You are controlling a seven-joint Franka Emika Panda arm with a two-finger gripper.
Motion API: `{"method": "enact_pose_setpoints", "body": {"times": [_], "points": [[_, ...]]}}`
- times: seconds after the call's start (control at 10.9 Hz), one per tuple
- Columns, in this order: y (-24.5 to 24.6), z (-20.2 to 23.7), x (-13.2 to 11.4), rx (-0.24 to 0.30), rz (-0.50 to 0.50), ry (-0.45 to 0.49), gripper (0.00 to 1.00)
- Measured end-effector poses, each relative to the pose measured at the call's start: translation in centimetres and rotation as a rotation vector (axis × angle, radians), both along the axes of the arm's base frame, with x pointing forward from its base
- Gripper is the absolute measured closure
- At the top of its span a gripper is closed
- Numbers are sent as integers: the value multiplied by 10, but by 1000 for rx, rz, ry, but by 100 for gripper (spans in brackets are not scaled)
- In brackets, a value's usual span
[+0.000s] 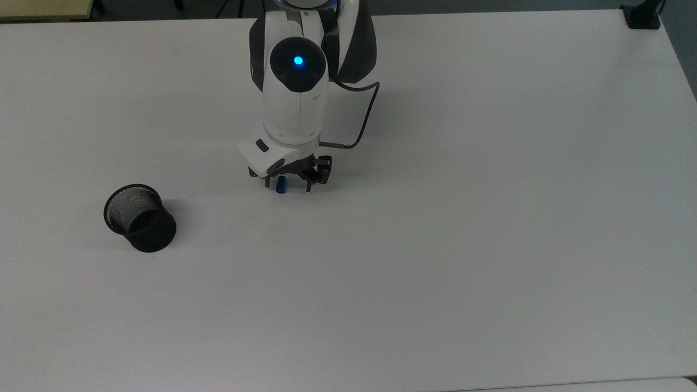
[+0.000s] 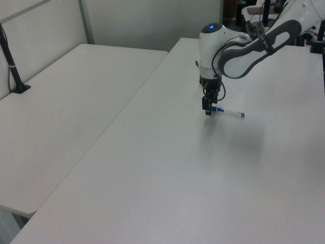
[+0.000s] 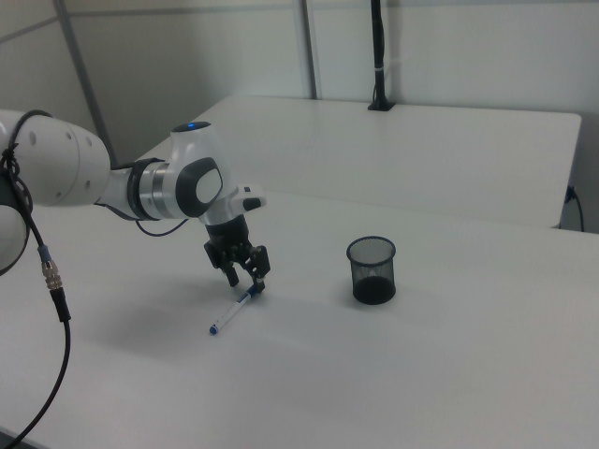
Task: Insert the marker
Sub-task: 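Close the gripper on the marker and lift it, then carry the marker over the black mesh pen cup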
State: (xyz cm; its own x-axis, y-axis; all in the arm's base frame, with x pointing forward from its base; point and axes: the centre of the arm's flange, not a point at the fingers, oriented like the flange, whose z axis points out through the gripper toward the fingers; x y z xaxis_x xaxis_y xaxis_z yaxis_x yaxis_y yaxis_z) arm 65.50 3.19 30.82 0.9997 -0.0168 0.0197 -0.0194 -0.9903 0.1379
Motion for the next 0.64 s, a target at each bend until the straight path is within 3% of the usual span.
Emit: {"method": "enact_pose_setpoints", "body": {"times": [0.09, 0.27, 0.46, 0.64], "points": [[0, -6, 0, 2, -11, -1, 37], [0, -6, 1, 3, -23, -6, 49], [-7, 0, 3, 4, -51, -19, 82], [-24, 20, 5, 5, -85, -54, 82]]}}
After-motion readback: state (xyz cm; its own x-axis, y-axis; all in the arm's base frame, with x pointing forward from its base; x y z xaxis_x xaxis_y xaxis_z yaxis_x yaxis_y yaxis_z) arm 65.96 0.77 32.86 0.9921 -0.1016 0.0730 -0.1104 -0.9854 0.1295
